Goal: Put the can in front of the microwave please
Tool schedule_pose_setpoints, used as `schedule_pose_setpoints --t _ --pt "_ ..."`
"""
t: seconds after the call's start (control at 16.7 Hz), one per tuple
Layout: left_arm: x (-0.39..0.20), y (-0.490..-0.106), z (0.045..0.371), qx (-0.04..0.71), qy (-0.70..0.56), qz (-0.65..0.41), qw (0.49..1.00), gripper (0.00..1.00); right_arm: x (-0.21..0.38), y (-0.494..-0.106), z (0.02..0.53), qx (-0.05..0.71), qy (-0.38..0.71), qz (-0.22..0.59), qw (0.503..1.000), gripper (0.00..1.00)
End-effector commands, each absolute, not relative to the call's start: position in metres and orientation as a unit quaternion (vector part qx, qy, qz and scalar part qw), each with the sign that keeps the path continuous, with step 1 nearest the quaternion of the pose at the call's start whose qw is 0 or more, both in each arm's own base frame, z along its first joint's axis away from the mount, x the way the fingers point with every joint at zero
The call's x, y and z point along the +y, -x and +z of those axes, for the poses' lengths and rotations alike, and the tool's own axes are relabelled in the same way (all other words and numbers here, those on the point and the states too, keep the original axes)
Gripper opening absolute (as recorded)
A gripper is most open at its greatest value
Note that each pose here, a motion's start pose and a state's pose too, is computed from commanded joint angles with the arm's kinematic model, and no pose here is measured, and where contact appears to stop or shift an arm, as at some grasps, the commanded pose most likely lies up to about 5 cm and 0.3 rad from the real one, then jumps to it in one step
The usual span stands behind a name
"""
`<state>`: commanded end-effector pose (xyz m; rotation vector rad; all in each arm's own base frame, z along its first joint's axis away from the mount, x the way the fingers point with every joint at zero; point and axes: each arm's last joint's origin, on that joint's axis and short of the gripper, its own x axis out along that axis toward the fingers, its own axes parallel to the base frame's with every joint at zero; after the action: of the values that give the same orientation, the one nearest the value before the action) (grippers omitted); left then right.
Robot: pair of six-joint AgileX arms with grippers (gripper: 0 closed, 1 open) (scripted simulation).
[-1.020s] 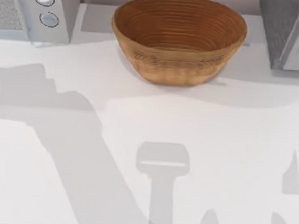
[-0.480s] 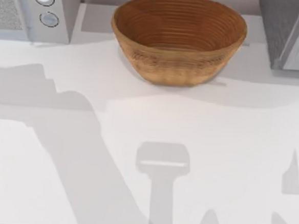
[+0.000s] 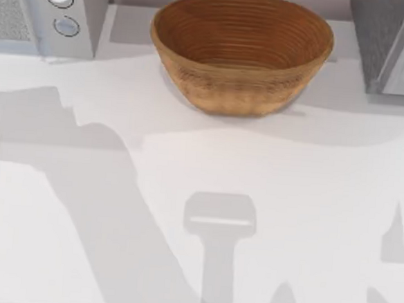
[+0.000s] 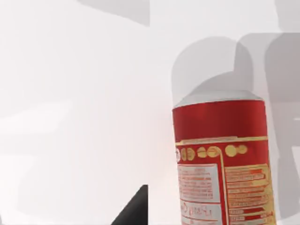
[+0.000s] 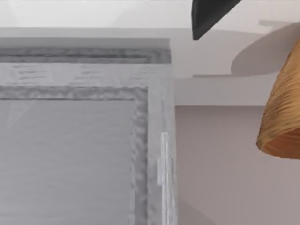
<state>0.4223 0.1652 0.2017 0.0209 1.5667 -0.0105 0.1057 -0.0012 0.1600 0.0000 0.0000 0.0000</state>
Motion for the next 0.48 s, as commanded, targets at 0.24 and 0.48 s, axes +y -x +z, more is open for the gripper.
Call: schedule_pose_setpoints --t 0.24,0.48 --pt "0.1652 -0.4223 0.2017 0.706 -0.009 -0.005 0.708 1.0 -0.0012 -0.1057 0.16 0.0 0.0 0.0 1.0 1.0" --pt "0.1652 -0.4223 0.2017 0.706 -0.009 -0.005 0.708 1.0 -0.0012 -0.1057 0.16 0.0 0.0 0.0 1.0 1.0"
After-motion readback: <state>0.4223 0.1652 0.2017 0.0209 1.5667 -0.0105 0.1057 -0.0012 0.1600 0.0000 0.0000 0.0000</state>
